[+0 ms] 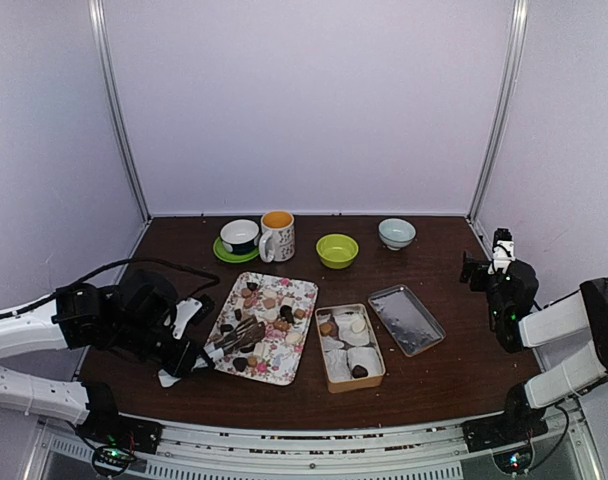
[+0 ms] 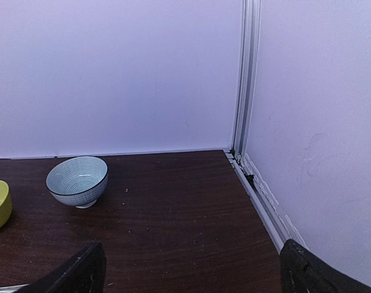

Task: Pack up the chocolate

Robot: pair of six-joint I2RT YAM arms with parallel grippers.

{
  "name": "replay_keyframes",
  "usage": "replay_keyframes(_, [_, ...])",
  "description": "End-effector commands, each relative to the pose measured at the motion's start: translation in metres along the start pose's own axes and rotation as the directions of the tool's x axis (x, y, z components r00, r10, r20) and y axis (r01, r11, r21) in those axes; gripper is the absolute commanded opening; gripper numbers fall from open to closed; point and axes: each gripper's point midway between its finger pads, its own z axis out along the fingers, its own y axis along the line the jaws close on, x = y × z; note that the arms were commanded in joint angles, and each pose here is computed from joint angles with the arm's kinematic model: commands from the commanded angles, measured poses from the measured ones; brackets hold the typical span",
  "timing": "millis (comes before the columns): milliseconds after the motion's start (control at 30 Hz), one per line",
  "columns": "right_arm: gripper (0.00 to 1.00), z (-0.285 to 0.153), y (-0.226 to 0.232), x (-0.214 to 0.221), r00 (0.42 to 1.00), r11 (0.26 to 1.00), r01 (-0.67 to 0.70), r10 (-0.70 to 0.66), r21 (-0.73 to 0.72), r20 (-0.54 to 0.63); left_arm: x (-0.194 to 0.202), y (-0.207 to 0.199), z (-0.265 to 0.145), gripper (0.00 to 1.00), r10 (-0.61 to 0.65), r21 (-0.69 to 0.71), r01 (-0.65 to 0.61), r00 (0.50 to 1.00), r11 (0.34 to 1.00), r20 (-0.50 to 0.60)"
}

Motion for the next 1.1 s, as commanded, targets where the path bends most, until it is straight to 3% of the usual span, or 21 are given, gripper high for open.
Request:
replay_keyframes(0, [1.00,0.003,-0.004,-0.007,1.000,1.000,-0.012,0.012,0.021,0.018,-0.013,-0.008,0.001,0.35,0.037,0.013,-0.037,0.999,0.999,0.005])
replay_keyframes(233, [1.00,0.003,-0.004,-0.007,1.000,1.000,-0.013,0.012,0.021,0.018,-0.014,-0.014,0.008,0.36,0.009,-0.010,-0.010,0.993,1.000,-0.120])
replay_keyframes(600, [1.00,0.003,-0.004,-0.006,1.000,1.000,-0.012,0.011,0.021,0.017,-0.036,-0.013,-0.002,0.40,-0.176,-0.121,0.164,0.979,0.979,-0.104])
replay_keyframes(1067, [1.00,0.003,-0.004,-0.006,1.000,1.000,-0.012,0.012,0.022,0.017,-0.028,-0.015,0.010,0.40,-0.215,-0.140,0.192,0.961,0.971,-0.174])
